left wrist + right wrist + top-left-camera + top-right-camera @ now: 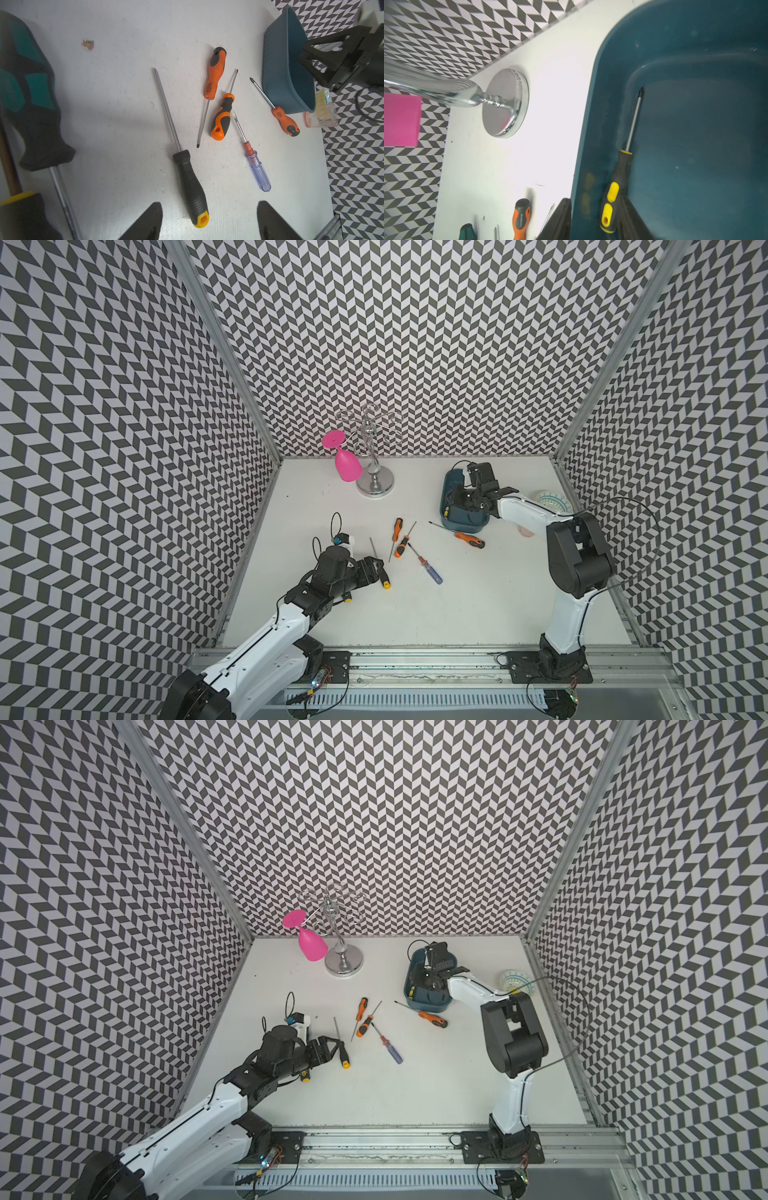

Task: Put the screwdriver on the desktop into the storage box
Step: Place the screwdriver in the storage box.

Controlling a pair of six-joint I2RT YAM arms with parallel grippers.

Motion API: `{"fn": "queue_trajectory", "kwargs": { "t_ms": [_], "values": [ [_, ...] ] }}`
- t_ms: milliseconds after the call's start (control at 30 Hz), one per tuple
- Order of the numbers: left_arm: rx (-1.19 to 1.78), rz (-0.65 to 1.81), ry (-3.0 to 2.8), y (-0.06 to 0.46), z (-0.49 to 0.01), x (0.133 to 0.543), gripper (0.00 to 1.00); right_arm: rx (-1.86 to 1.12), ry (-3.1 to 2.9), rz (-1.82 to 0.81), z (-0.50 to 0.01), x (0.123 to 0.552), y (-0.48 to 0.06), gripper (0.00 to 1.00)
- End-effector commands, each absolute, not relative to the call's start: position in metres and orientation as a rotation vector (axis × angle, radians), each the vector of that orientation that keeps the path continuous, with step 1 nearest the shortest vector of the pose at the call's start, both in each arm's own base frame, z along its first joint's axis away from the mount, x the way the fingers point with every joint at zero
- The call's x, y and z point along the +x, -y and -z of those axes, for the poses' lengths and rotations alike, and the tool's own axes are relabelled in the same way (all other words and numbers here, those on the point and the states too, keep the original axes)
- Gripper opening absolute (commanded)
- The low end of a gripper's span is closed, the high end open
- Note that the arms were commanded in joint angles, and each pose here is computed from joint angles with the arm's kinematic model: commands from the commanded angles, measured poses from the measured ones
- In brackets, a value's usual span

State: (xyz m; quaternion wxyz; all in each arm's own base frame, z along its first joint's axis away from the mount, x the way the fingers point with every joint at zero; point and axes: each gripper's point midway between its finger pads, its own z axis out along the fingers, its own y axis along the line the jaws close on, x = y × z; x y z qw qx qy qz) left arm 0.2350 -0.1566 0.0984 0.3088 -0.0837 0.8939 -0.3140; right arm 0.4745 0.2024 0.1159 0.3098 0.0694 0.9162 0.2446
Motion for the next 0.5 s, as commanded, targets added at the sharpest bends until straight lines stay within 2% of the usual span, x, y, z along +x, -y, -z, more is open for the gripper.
{"fn": "queue_trajectory", "kwargs": {
  "t_ms": [0, 300, 467],
  "values": [
    [-0.18, 0.847, -2.321, 0.163, -0.116, 0.243, 0.75, 0.142, -2.375, -0.597, -0.139, 0.464, -0.193, 0.41],
    [-0.086, 0.915, -2.263, 0.178, -0.136, 0.248, 0.8, 0.03, -2.299, -0.565, -0.18, 0.404, -0.176, 0.52],
    [-0.02, 0.984, -2.184, 0.187, -0.157, 0.247, 0.8, -0.089, -2.225, -0.69, -0.191, 0.356, -0.18, 0.52]
  ]
}}
